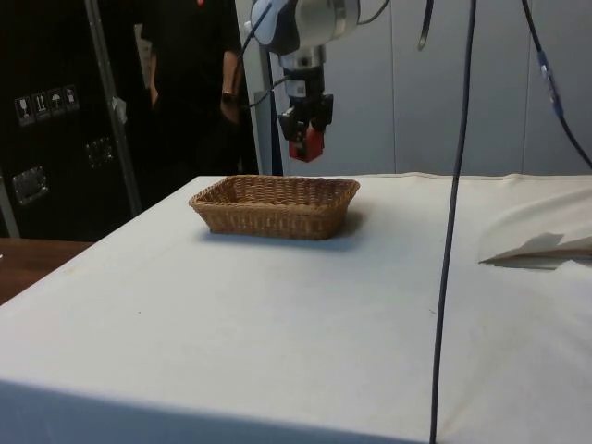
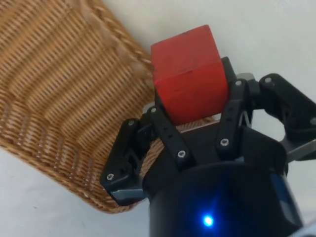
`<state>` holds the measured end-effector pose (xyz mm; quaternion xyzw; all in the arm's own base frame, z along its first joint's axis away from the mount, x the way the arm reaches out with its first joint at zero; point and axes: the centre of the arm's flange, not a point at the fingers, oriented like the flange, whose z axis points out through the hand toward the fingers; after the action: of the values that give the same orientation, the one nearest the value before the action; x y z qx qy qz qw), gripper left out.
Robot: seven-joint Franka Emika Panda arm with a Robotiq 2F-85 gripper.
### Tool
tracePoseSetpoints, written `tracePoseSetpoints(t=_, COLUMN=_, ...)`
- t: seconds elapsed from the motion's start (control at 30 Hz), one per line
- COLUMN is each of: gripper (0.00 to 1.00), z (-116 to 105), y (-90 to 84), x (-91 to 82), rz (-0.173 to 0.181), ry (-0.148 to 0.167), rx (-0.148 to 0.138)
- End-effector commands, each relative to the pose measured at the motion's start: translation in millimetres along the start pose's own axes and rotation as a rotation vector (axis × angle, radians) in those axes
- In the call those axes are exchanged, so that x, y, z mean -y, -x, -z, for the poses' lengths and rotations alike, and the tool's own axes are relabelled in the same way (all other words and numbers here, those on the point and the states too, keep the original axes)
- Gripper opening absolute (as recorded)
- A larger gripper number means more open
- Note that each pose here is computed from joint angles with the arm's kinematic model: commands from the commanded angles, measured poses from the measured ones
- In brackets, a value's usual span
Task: Pick up the cube and place it into the basket.
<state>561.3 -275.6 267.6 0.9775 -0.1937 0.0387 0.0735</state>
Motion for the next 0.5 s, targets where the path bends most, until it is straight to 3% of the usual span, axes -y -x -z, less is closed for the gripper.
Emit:
tracePoseSetpoints(t=0.0, gripper=0.02, z=-0.5, y=-2.4, x=7.1, rz=0.000, ry=0.002, rx=0.006)
tracePoseSetpoints(t=0.47, gripper=0.02, z=-1.6, y=-8.7, x=43.9, rz=0.005, ry=-0.033, rx=-0.005)
